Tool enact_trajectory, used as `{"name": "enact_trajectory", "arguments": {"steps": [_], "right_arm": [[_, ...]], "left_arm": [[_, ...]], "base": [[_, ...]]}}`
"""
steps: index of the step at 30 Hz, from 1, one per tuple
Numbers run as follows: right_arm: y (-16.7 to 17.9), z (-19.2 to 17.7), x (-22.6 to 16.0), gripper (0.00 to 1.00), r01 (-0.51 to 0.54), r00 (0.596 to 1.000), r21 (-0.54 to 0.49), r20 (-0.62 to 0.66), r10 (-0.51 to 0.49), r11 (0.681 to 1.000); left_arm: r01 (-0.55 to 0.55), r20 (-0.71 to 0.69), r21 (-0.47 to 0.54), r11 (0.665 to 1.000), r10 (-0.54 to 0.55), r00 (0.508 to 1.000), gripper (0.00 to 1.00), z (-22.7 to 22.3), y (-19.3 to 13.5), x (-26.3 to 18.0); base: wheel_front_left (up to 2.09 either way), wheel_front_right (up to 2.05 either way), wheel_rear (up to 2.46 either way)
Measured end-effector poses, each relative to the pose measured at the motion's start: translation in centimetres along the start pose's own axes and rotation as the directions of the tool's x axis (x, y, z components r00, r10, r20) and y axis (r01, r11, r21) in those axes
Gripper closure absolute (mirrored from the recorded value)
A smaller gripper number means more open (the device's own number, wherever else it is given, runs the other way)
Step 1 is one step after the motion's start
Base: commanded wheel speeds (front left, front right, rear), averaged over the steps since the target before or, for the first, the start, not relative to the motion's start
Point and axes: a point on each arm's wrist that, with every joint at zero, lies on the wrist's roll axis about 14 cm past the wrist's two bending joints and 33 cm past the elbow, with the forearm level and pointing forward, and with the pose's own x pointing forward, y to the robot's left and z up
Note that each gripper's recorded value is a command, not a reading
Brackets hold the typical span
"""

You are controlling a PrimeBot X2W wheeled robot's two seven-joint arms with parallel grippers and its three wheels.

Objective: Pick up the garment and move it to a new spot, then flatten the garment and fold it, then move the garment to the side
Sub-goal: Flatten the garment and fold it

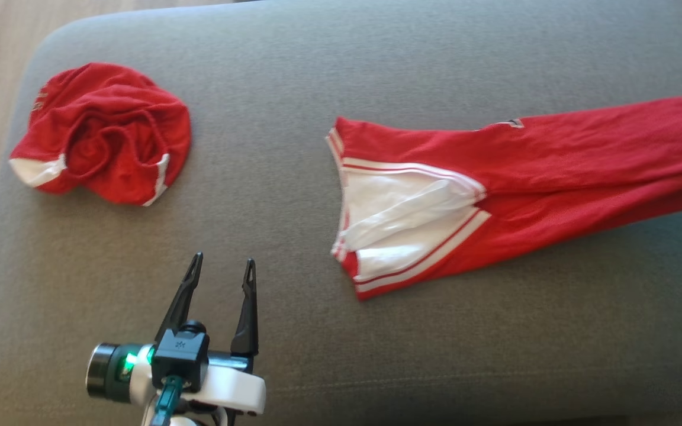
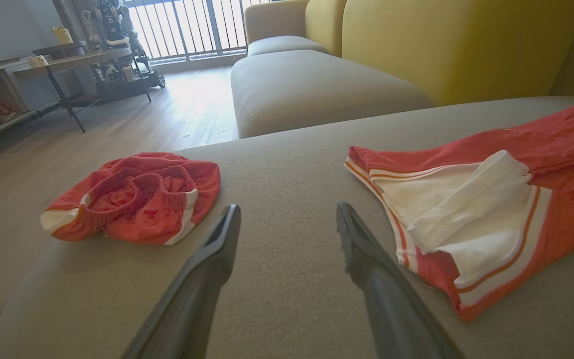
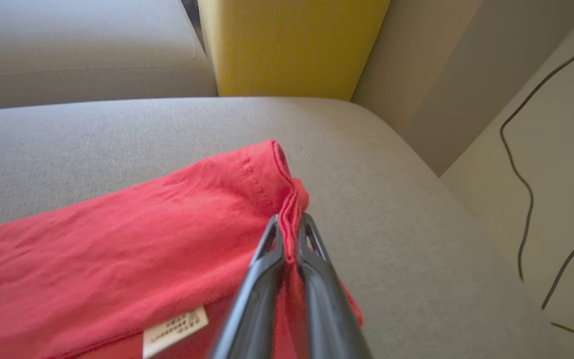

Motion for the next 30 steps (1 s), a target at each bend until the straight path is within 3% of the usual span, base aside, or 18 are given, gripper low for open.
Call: {"name": "enact_trajectory", "arguments": {"steps": [5,10,16,22,26,30], "right_arm": [[-0.3,2.8,-0.6,1.00,-0.001,0.998,-0.028,0.067,0.003,1.000],[5.3,4.9,-1.3,1.00,-0.141,0.983,-0.024,0.116,0.142,0.990],[11.6,8.6,-3.2,1.00,-0.298,0.931,-0.046,0.207,0.301,0.953],[18.2,8.6,-6.1,1.00,-0.497,0.846,-0.023,0.213,0.490,0.868],[22.2,6.8,-8.3,1.00,-0.626,0.770,0.029,0.183,0.611,0.779],[26.3,4.3,-10.6,1.00,-0.721,0.689,0.006,0.120,0.715,0.693]], "left_arm": [[0.037,0.001,0.001,0.999,-0.037,0.999,0.00,-0.1,-0.8,0.7],[0.038,-0.001,0.016,0.999,-0.038,0.999,0.00,-0.3,-0.5,0.6],[-0.006,-0.002,0.032,0.999,0.006,1.000,0.00,-0.2,0.9,0.0],[-0.036,0.007,0.057,0.998,0.035,0.999,0.00,0.1,1.9,-1.0],[-0.068,0.002,0.064,0.996,0.069,0.998,0.00,0.0,2.9,-1.6],[-0.094,-0.010,0.068,0.993,0.094,0.995,0.00,-0.3,3.5,-2.0]], "base": [[0.00,0.00,0.00],[0.00,0.00,0.00],[0.00,0.00,0.00],[0.00,0.00,0.00],[0.00,0.00,0.00],[0.00,0.00,0.00]]}}
